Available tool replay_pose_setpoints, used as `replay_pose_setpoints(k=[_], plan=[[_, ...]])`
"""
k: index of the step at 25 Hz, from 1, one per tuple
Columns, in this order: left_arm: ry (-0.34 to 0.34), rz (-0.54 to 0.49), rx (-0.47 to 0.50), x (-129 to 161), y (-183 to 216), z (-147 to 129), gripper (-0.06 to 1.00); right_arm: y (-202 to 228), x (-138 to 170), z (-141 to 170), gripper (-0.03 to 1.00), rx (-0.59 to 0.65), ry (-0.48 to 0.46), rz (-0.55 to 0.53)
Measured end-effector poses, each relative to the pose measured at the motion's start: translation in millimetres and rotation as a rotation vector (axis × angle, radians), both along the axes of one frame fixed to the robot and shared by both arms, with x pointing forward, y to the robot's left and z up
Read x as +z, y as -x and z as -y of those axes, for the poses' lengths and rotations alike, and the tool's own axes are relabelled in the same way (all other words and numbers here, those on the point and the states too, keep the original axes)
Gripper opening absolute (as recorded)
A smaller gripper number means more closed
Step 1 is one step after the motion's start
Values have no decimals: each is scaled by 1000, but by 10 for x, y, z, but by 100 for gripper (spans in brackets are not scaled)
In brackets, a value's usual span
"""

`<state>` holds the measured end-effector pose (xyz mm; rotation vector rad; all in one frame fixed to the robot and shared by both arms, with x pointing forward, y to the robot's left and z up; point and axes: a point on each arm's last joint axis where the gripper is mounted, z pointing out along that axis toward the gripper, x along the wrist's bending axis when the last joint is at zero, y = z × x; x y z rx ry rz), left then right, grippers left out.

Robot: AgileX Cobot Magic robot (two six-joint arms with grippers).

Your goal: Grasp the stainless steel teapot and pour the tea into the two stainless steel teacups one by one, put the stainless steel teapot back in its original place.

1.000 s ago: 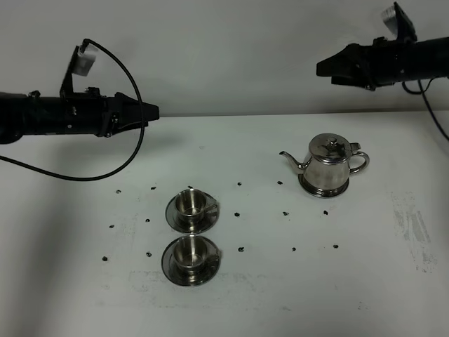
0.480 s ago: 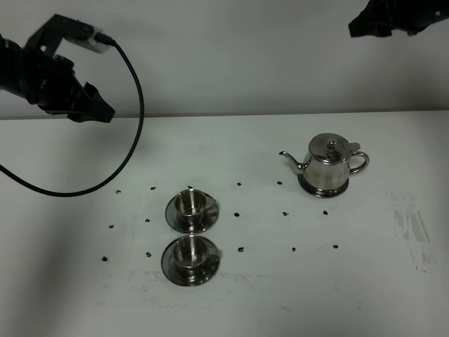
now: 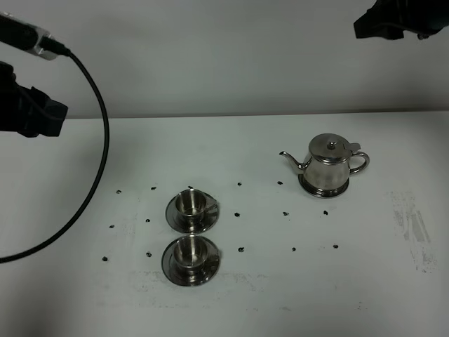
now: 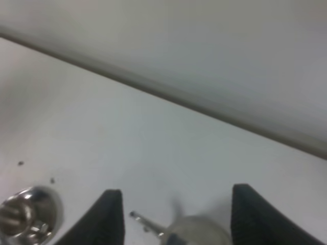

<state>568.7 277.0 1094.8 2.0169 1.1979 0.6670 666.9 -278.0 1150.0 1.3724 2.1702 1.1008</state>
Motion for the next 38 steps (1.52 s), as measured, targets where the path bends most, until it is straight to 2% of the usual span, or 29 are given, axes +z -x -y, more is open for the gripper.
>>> replay_pose_setpoints(k=[3, 6, 13, 18, 23, 28, 30, 38], plan=[[31, 58, 72, 61, 219, -50, 49, 201, -83, -61, 45, -8, 20, 49], [40, 73, 94, 70, 440, -67, 48, 375, -271, -78, 45, -38, 59, 85], [108, -64, 65, -52, 1051, 9, 48, 573, -617, -17, 45, -187, 127, 201], [85, -155, 93, -56, 1524, -7, 47, 613, -770, -80, 45, -199, 132, 193], [31, -247, 214, 15, 2004, -100, 43, 636, -820, -242, 45, -166, 146, 211], [31, -203, 240, 106, 2436, -109, 39, 655, -823, -386, 45, -120, 173, 235], [34, -192, 240, 47, 2567, -104, 39, 659, -820, -419, 45, -110, 179, 243], [49, -218, 269, -510, 2939, -102, 39, 662, -817, -450, 45, -101, 184, 249]])
